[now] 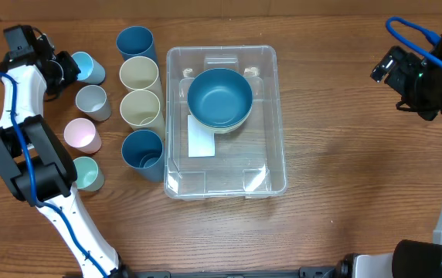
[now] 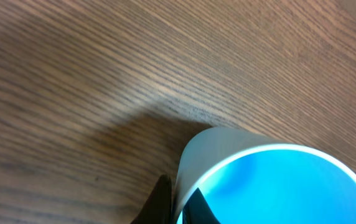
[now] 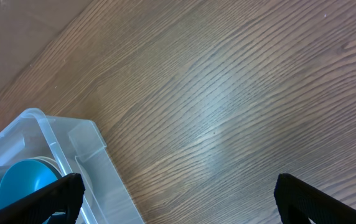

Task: Pack container
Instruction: 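Move the left gripper to the light blue cup and grasp its rim, then lift the light blue cup with the left gripper and place it in the container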

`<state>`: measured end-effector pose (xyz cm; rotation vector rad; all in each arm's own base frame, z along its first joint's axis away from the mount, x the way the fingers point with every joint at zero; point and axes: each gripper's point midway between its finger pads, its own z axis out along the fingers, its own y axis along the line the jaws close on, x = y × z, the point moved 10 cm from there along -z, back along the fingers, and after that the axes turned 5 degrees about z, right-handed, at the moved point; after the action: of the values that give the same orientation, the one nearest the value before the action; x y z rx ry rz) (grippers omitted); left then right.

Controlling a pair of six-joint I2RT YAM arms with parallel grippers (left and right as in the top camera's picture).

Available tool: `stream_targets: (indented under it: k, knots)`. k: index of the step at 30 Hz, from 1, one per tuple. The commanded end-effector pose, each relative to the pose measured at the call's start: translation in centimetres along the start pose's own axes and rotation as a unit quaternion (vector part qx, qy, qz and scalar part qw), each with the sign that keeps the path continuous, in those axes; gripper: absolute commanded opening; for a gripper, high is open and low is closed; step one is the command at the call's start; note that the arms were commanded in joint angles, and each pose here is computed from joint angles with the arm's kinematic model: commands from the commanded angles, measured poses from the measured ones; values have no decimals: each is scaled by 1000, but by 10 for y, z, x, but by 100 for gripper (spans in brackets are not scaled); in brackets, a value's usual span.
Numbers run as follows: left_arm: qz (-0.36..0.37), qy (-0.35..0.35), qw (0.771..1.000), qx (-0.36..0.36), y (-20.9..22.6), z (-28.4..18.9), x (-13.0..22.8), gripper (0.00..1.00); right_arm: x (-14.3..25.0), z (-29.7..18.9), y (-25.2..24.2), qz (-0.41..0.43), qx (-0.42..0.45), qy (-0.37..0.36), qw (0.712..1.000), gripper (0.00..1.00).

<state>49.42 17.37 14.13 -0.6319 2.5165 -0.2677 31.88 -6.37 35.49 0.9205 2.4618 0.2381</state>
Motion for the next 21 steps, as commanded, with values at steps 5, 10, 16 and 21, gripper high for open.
stream_targets:
  k: [5,10,16,21]
  knots:
    - [22,-49,999,-6,-28,-69,-50,4,1,-5,1,1,-4,-6,1000,100]
    - [33,-63,997,-6,-58,-144,-62,4,1,-5,1,1,-4,-5,1000,100]
    - [75,-88,993,7,-107,-232,-44,4,1,-5,1,1,-4,-6,1000,100]
    - [120,-132,984,-6,-151,-304,-8,4,1,-5,1,1,-5,-5,1000,100]
